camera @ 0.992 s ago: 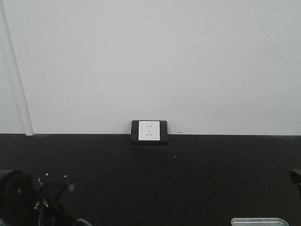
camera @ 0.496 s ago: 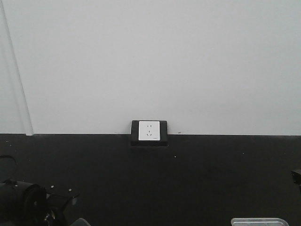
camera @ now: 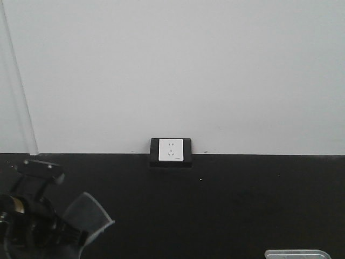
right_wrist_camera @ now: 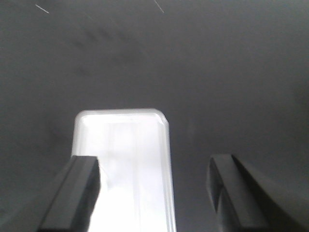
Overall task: Wipe beaker with gray cloth and return to tray
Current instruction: 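Grasp the glass beaker lying in the clear tray with the right gripper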
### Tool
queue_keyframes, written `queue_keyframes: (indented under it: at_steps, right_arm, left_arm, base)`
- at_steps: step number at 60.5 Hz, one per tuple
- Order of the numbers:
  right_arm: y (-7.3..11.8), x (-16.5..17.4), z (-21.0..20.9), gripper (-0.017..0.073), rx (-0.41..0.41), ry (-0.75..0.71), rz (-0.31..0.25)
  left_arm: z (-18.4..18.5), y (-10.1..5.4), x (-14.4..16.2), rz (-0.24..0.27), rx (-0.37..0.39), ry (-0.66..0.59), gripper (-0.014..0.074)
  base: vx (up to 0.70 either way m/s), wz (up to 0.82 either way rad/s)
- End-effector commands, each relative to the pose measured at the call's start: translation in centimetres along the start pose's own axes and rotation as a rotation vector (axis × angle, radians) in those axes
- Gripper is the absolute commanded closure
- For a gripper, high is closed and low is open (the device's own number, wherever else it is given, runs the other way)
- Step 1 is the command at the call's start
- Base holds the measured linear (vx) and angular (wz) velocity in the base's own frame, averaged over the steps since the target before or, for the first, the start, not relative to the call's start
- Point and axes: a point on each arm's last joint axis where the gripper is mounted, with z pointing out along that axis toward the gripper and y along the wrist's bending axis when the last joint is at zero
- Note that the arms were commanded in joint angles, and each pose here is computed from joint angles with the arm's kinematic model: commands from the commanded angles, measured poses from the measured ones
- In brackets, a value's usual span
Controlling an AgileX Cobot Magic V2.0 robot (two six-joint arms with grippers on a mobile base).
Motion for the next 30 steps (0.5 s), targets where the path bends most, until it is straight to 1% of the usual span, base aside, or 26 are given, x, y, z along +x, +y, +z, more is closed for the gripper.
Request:
queue_keyframes:
  at_steps: [1,5,12,20,25,30]
  right_arm:
    - [-0.4,-1.1,0.2,0.0095,0.001,-0.018,0.042]
    - [0.0,-1.1,1.9,0.0110,-0.034,0.045,0.038]
    - [0.8,-1.0,5.1,0.0117,-0.095,0.158,0.025]
    - [1.6,-0.8,8.2,0.0117,-0.165,0.240,0.023]
    - [1.8,-0.7,9.7,0.0117,-0.184,0.275,0.018]
    - [2.0,-0.5,10.9,0.0117,-0.196,0.299,0.025]
  left_arm:
    - [-5.3,-0.5,-1.2,0.007,0.022,-0.213,0.0601]
    - [-7.4,-0.6,-1.0,0.011,0.027,-0.273,0.0601]
    - [-9.4,-0.7,-0.5,0.014,0.031,-0.315,0.0601]
    - [-9.6,-0.7,-0.1,0.015,0.031,-0.294,0.0599]
    - [-9.6,-0.7,0.0,0.015,0.031,-0.286,0.0599]
    - [-9.6,-0.7,0.0,0.016,0.031,-0.281,0.0599]
  base:
    - [0.00,0.00]
    - [0.00,0.00]
    - [0.00,0.00]
    - [0.00,0.00]
    - [0.00,0.00]
    - [0.00,0.00]
